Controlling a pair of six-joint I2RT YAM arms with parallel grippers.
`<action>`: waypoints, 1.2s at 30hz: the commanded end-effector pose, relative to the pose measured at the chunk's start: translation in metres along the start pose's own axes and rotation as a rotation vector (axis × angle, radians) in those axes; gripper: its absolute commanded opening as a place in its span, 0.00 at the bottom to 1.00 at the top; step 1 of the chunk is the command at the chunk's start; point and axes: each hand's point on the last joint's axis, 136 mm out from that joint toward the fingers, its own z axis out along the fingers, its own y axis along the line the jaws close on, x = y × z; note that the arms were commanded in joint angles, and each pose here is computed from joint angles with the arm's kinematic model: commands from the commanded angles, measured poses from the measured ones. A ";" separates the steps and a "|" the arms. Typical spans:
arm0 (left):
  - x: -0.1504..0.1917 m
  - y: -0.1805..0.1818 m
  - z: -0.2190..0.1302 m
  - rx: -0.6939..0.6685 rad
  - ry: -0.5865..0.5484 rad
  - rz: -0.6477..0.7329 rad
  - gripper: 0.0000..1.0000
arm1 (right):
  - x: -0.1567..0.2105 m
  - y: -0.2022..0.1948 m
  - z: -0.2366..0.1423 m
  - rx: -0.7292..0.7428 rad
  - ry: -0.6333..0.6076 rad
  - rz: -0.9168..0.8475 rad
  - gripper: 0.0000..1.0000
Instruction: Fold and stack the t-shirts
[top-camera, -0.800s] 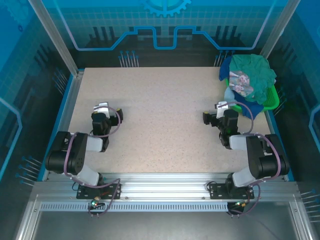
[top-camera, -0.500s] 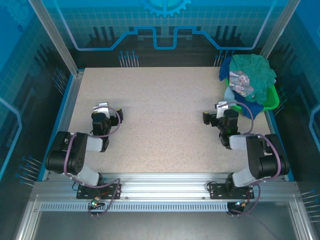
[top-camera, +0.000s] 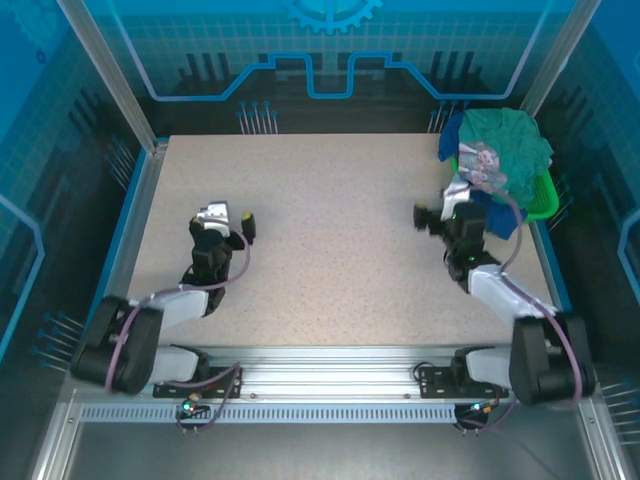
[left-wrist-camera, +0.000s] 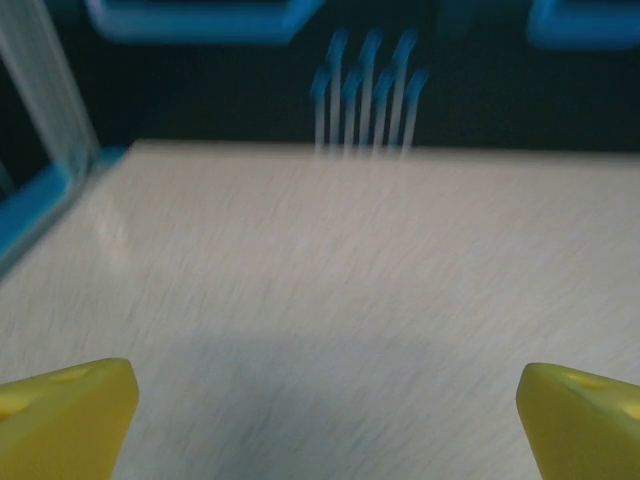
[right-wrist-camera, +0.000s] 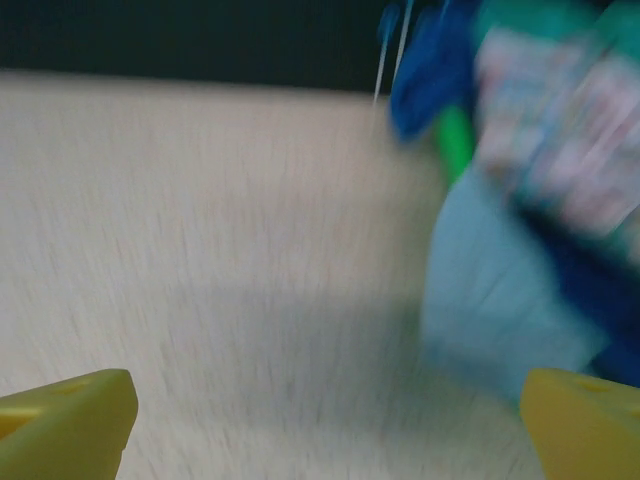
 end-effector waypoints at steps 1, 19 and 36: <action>-0.094 0.002 -0.012 -0.049 -0.144 -0.216 0.99 | -0.072 -0.045 -0.037 0.208 0.045 0.396 1.00; -0.127 -0.173 0.044 0.491 0.543 -0.606 0.99 | 0.001 -0.140 0.064 0.417 0.646 0.603 0.77; -0.098 -0.225 0.011 0.612 0.641 -0.582 0.95 | 0.039 -0.168 0.126 0.371 0.651 0.727 0.42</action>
